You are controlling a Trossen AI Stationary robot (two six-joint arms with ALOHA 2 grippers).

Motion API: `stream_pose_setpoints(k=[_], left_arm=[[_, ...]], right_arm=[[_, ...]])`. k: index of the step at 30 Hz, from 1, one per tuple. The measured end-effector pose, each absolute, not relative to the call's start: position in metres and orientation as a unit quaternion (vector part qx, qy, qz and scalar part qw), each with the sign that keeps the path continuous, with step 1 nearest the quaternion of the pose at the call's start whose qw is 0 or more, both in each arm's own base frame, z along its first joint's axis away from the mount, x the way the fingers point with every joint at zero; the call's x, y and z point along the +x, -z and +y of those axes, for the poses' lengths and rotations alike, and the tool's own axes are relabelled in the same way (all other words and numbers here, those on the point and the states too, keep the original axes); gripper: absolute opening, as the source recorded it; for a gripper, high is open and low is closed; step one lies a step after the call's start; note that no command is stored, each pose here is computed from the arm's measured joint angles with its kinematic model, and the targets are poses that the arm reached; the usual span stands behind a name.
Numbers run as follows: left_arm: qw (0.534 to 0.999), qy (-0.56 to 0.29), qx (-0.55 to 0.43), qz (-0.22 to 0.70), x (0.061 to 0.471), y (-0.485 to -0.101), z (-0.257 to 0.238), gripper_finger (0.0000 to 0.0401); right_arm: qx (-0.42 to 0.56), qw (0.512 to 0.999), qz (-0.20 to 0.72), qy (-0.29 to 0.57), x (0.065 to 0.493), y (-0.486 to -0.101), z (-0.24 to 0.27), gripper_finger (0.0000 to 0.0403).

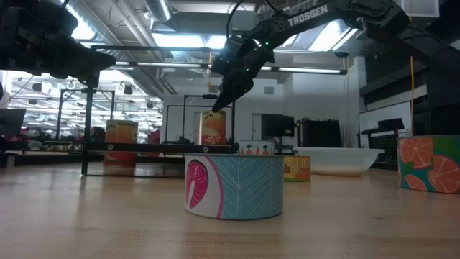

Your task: Pick and place cans onto a shelf

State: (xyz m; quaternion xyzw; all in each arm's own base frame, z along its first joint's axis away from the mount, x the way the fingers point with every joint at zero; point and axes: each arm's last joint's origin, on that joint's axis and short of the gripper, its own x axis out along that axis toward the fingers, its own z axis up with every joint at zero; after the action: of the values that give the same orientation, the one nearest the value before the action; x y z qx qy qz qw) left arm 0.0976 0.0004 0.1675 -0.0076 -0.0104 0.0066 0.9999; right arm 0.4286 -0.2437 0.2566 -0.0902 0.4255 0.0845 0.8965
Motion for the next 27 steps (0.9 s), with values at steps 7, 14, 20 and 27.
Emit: stream_pose_setpoints(k=[7, 14, 20, 27], left_arm=[[1.000, -0.007, -0.008, -0.010, 0.0976, -0.1674, 0.0003, 0.0000], [1.000, -0.007, -0.008, -0.010, 0.0976, -0.1674, 0.0004, 0.0000], [1.000, -0.006, -0.008, -0.010, 0.0976, -0.1674, 0.0003, 0.0000], [1.000, -0.007, -0.008, -0.010, 0.0976, -0.1674, 0.0003, 0.0000]], right_arm=[[-0.090, 0.896, 0.426, -0.084, 0.4286, -0.2566, -0.2437, 0.0029], [-0.090, 0.896, 0.426, -0.084, 0.4286, -0.2566, -0.2437, 0.0030], [-0.090, 0.896, 0.426, -0.084, 0.4285, -0.2566, -0.2437, 0.0060], [-0.091, 0.896, 0.425, -0.085, 0.4289, -0.2569, -0.2430, 0.0106]])
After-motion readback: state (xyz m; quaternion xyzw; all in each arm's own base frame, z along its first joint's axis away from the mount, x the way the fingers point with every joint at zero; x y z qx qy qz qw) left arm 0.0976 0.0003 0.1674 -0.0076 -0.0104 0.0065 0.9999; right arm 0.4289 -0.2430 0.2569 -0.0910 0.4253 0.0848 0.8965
